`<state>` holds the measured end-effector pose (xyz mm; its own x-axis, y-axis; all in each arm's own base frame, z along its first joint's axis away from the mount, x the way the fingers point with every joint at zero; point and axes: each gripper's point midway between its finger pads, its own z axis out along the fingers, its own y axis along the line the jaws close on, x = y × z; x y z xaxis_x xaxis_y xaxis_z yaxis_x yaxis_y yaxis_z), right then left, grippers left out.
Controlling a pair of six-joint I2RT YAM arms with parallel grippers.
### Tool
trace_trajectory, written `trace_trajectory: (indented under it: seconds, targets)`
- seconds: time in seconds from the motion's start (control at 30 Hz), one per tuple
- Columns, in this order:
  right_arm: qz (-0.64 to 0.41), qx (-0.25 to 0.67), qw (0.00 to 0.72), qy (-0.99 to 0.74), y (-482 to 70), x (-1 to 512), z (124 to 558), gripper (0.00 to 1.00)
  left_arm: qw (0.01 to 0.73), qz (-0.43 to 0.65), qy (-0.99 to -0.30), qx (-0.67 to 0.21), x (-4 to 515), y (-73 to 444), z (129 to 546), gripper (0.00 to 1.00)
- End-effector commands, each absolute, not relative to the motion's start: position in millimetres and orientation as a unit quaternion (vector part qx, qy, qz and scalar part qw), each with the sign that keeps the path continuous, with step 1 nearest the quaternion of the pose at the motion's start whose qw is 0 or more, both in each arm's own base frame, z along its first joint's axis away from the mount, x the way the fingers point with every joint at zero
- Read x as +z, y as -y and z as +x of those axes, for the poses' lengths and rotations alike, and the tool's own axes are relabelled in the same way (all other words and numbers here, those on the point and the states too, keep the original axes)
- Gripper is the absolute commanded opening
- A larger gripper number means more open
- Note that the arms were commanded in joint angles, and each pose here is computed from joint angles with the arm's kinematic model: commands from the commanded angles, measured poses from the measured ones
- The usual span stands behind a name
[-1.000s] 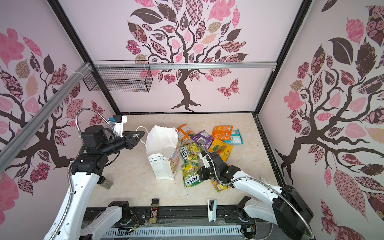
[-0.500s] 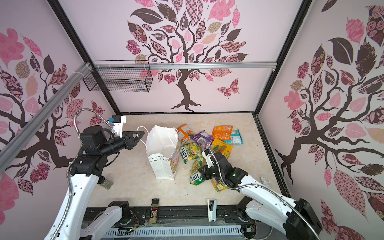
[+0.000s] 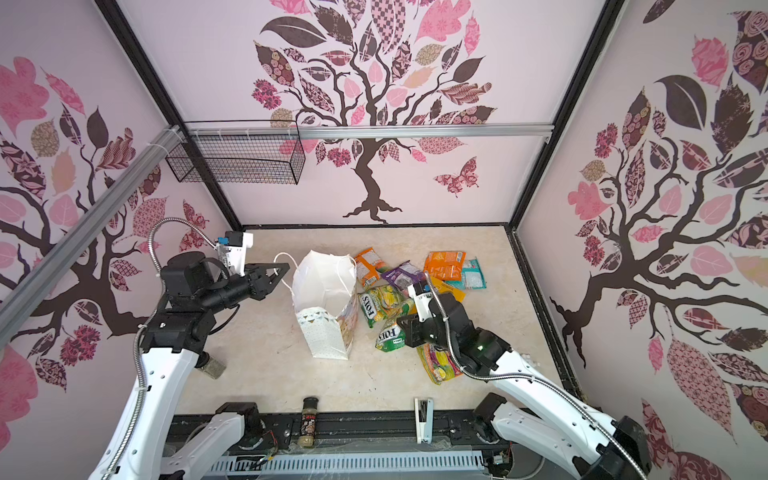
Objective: Place the snacks into the paper bag
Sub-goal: 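Lift the green Fox's packet with the right gripper, raising it high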
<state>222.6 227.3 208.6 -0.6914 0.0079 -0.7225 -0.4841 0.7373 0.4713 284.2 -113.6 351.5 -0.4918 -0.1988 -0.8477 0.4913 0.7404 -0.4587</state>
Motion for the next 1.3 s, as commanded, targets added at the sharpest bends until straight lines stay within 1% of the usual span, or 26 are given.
trace_trajectory:
  seconds: [0.0,0.13,0.3,0.47,0.63,0.83,0.93,1.27]
  targets:
    - [-0.163,0.310,0.390,-0.851,-229,235,232,0.00,0.494,0.100,-0.790,-0.349,345,115,280,0.21]
    - [-0.179,0.292,0.397,-0.852,-229,260,236,0.00,0.496,0.101,-0.787,-0.352,348,116,280,0.21]
    - [-0.187,0.291,0.425,-0.836,-228,301,239,0.00,0.497,0.102,-0.787,-0.351,350,116,281,0.21]
    - [-0.192,0.287,0.439,-0.829,-229,324,242,0.00,0.493,0.094,-0.785,-0.364,346,117,287,0.21]
    - [-0.202,0.283,0.449,-0.823,-230,346,245,0.00,0.493,0.099,-0.785,-0.363,349,117,284,0.21]
    - [-0.207,0.306,0.479,-0.796,-236,388,246,0.00,0.494,0.097,-0.785,-0.361,347,115,284,0.21]
    - [-0.212,0.312,0.482,-0.791,-240,406,248,0.00,0.492,0.094,-0.782,-0.371,346,117,286,0.21]
    - [-0.230,0.328,0.502,-0.766,-249,448,249,0.00,0.497,0.095,-0.782,-0.364,350,114,285,0.21]
